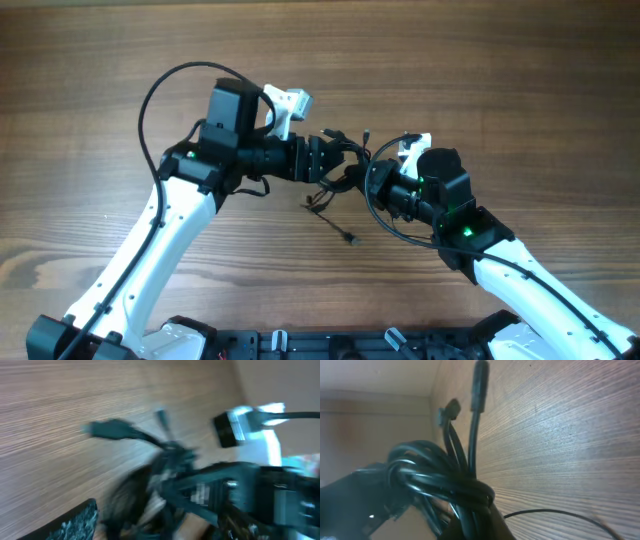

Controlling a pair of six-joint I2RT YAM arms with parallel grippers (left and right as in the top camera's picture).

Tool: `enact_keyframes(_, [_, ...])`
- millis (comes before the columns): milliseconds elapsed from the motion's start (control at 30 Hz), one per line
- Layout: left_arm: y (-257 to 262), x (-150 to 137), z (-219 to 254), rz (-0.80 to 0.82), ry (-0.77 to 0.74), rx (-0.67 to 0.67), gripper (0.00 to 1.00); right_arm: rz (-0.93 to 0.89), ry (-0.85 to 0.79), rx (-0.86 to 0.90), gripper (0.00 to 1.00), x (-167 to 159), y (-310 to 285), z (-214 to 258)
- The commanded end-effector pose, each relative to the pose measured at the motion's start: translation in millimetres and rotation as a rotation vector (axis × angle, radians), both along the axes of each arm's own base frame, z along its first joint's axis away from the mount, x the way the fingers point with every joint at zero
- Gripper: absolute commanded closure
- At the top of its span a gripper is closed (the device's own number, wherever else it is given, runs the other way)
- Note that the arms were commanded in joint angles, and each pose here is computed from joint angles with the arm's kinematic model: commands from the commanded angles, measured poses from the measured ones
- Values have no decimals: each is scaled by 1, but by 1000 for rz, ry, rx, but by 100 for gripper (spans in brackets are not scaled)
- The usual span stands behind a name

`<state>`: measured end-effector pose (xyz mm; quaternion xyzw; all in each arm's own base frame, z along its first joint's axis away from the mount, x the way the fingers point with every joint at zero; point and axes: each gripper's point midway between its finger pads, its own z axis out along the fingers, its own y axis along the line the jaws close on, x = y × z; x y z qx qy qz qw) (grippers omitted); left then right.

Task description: Untangle cables

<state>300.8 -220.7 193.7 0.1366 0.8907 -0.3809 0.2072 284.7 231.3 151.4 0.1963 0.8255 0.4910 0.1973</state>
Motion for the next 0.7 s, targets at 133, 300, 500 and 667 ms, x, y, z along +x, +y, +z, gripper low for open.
enact_keyframes(133, [42, 21, -19, 129, -49, 180, 16, 91, -128, 16, 96, -1, 10, 24])
enact_keyframes(300, [11, 0, -20, -131, -63, 50, 20, 156, -263, 60, 96, -1, 20, 50])
enact_keyframes(500, [15, 18, -30, -104, -78, 57, 96, 223, -278, 1, 96, -9, 20, 38])
enact_keyframes(667, [55, 58, -18, 174, 1, -31, 96, 237, -232, -45, 0, -14, 17, 22])
